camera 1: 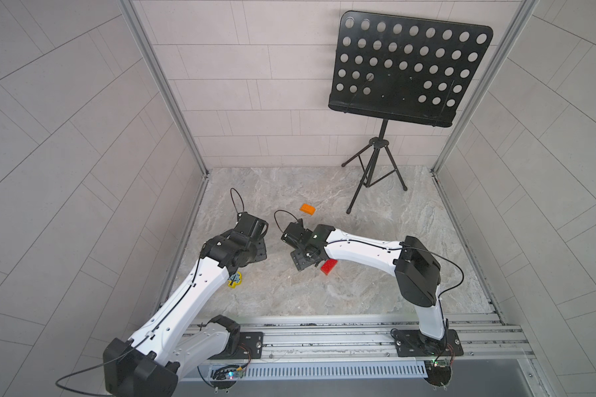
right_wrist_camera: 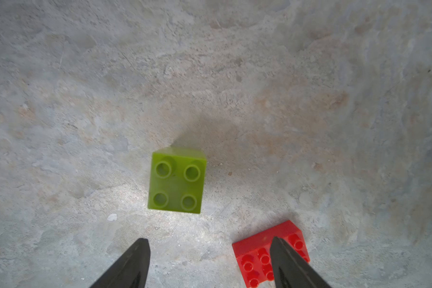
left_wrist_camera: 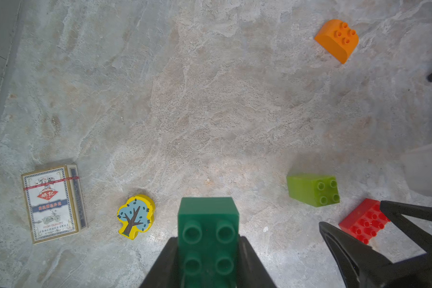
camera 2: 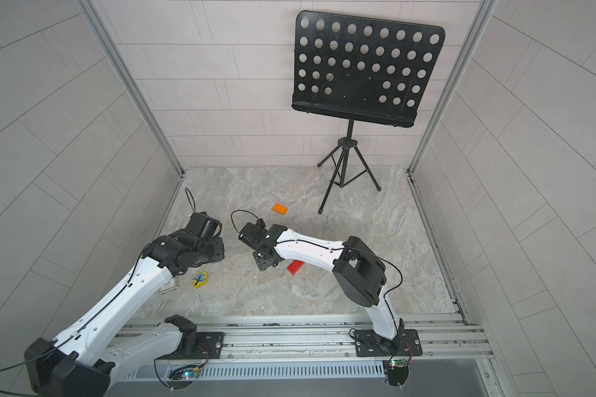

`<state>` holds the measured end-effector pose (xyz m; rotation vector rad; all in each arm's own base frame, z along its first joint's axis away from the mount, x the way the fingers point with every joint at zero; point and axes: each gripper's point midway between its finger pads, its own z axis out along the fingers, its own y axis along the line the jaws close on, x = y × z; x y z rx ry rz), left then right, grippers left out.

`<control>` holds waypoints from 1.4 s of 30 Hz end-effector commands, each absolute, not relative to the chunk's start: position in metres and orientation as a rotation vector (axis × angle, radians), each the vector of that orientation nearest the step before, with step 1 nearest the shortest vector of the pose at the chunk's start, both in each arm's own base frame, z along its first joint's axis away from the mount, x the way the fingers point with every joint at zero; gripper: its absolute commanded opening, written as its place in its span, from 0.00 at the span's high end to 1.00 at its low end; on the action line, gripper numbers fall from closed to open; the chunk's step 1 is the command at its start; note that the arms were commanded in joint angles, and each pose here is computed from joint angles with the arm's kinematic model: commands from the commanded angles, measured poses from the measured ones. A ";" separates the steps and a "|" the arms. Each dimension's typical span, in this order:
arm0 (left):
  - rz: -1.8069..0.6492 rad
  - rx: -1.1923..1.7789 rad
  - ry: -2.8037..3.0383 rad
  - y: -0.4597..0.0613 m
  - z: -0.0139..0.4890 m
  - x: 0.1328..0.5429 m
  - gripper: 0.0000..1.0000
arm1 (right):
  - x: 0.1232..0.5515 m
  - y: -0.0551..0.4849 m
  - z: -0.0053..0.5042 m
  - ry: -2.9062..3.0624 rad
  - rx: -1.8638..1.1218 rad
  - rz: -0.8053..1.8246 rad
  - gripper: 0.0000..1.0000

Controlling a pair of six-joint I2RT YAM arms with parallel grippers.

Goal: Assemble an ice cream with lego
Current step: Move the lego brick at the center of the board.

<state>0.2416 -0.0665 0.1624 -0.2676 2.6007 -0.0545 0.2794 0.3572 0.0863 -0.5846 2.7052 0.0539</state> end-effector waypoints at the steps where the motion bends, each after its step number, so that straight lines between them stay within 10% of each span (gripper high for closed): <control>1: -0.070 -0.266 2.594 -0.067 0.164 0.241 1.00 | 0.277 0.366 0.084 2.728 -0.591 0.073 0.18; 15: -0.074 -0.265 2.588 -0.066 0.168 0.241 1.00 | 0.301 0.376 0.058 2.781 -0.485 0.047 0.26; 31: -0.107 -0.256 2.586 -0.070 0.169 0.240 1.00 | 0.360 0.372 0.051 2.759 -0.247 0.008 0.86; 42: -0.125 -0.246 2.582 -0.072 0.170 0.240 1.00 | 0.398 0.381 0.051 2.730 0.036 0.152 0.59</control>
